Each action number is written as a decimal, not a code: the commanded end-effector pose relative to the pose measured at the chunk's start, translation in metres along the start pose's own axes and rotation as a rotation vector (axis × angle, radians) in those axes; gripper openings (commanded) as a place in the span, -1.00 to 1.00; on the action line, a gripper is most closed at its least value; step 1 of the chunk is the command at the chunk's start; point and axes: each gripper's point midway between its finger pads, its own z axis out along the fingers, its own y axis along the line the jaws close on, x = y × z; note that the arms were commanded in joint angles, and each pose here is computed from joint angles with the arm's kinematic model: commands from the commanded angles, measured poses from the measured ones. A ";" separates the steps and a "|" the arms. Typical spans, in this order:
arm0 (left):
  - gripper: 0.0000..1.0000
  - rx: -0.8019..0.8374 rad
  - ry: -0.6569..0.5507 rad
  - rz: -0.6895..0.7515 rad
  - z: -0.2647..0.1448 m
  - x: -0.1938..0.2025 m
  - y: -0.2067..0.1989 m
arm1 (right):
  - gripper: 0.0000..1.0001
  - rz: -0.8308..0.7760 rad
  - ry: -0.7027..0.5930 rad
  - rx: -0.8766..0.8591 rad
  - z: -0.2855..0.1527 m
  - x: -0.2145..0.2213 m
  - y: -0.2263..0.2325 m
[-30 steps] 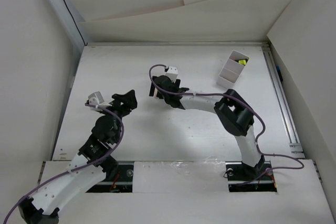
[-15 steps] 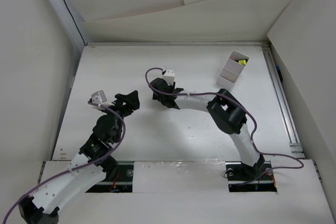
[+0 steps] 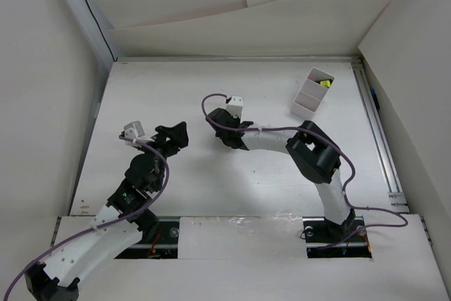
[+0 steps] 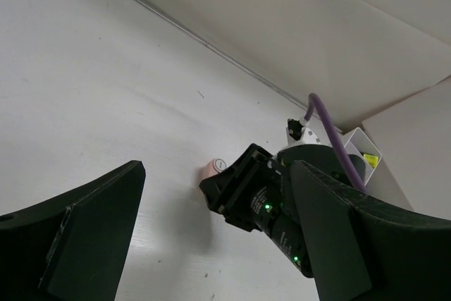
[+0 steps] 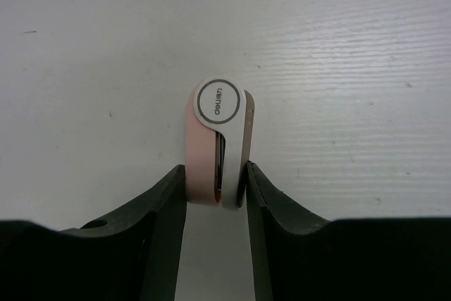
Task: Sort the stationery into containers
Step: Pick up the stapler from the center of the board, then place the stapler in the storage box.
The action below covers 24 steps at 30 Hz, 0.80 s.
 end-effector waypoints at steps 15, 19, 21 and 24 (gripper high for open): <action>0.67 0.051 -0.009 -0.013 0.002 -0.005 -0.013 | -0.46 0.195 -0.250 -0.001 -0.083 -0.149 -0.086; 0.67 0.060 0.019 -0.002 0.004 0.003 -0.015 | -0.46 0.262 -0.271 0.017 -0.082 -0.183 -0.136; 0.67 0.060 0.019 -0.002 0.005 0.004 -0.015 | -0.46 0.301 -0.269 0.026 -0.078 -0.195 -0.162; 0.67 0.054 0.026 0.005 0.006 0.007 -0.014 | -0.46 0.331 -0.264 0.036 -0.075 -0.204 -0.191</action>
